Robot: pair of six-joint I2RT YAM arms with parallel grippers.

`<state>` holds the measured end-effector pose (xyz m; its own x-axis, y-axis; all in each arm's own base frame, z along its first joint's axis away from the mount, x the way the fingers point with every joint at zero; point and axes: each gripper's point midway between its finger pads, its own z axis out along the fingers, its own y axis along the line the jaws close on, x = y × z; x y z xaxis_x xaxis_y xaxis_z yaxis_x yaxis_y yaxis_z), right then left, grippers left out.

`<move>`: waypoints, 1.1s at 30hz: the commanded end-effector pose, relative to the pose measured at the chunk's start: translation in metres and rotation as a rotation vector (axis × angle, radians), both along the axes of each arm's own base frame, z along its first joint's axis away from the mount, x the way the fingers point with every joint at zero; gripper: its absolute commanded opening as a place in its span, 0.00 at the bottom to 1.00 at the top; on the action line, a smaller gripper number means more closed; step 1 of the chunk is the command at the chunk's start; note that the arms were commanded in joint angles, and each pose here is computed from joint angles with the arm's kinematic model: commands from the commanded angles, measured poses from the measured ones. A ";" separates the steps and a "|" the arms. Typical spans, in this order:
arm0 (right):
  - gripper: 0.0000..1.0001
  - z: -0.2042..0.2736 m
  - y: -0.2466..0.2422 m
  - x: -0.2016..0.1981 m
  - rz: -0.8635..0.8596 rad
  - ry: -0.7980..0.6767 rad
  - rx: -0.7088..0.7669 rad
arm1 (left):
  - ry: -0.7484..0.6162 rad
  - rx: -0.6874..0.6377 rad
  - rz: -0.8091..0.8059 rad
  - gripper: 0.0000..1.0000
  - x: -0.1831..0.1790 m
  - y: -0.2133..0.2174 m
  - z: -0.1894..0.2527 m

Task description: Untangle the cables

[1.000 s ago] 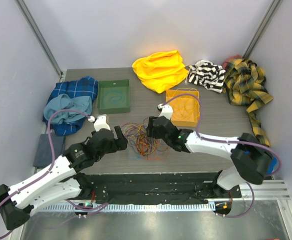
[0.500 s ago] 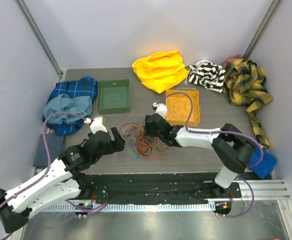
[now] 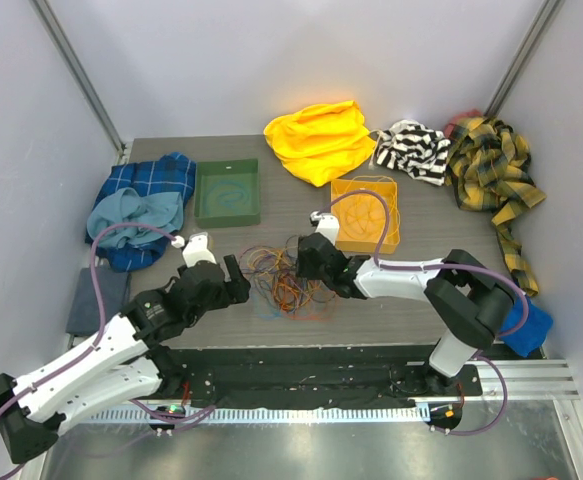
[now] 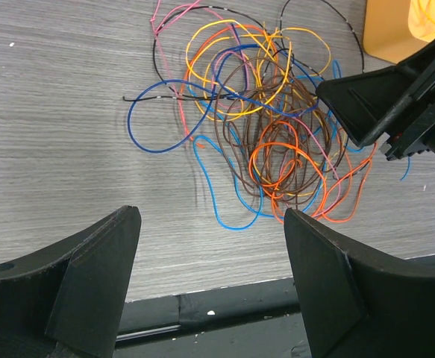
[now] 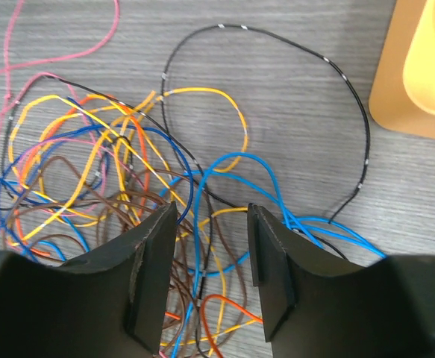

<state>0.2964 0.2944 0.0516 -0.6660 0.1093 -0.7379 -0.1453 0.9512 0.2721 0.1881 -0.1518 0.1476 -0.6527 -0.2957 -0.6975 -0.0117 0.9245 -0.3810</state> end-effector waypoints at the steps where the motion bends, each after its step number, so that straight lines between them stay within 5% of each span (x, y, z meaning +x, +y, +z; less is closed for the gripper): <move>1: 0.49 0.020 0.001 0.010 -0.038 -0.050 0.062 | -0.015 -0.018 0.013 0.82 0.005 -0.003 0.003; 12: 0.14 0.053 -0.001 0.019 -0.041 -0.135 0.087 | -0.017 -0.025 0.018 0.82 0.005 -0.004 0.004; 16: 0.01 0.116 -0.006 0.022 -0.041 -0.237 0.141 | -0.022 -0.031 0.014 0.82 0.006 -0.006 0.008; 25: 0.01 0.289 -0.017 -0.001 0.052 -0.499 0.346 | -0.077 -0.048 -0.018 0.82 0.014 -0.014 0.023; 33: 0.01 0.370 -0.019 -0.022 0.137 -0.560 0.433 | -0.251 -0.214 -0.173 0.94 0.029 -0.061 0.076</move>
